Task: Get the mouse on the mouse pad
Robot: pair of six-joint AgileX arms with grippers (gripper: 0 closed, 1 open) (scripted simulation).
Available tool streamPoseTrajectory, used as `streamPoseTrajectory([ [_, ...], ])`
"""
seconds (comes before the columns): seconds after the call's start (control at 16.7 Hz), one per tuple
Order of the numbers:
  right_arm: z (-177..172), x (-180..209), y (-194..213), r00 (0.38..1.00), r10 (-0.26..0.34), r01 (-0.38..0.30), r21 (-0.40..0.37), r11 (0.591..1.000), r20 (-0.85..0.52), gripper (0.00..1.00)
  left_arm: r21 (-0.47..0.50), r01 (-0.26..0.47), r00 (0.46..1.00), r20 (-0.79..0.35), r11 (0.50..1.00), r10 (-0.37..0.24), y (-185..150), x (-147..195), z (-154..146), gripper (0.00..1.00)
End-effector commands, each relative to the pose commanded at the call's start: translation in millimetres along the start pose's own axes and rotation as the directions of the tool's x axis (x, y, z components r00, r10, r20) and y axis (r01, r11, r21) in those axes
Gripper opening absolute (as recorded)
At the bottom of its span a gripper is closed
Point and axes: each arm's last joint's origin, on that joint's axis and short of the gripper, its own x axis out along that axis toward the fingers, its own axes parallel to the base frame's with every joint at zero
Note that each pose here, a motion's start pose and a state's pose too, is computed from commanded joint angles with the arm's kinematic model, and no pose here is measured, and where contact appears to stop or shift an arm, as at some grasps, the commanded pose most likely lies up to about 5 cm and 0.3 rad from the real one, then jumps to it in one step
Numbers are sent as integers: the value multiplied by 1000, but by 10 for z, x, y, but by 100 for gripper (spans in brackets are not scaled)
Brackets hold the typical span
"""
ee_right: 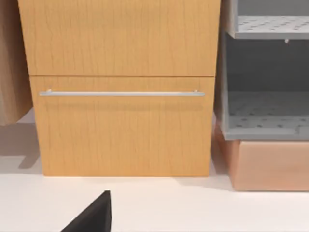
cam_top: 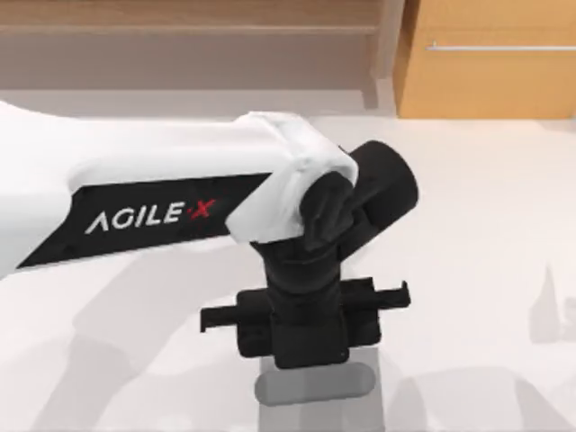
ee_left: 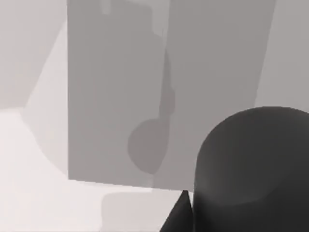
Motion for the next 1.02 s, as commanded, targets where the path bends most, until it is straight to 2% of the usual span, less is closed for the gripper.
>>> streamPoseTrajectory([
  [0.36,0,0,0,1000,0,0,0,1000,0,100,53,33,999,-6,998,-33,159,190,291,0],
  [0.66,0,0,0,1000,0,0,0,1000,0,100,60,49,999,-1,997,-49,163,242,328,0],
  [1.02,0,0,0,1000,0,0,0,1000,0,100,60,49,999,-1,997,-49,163,242,328,45],
])
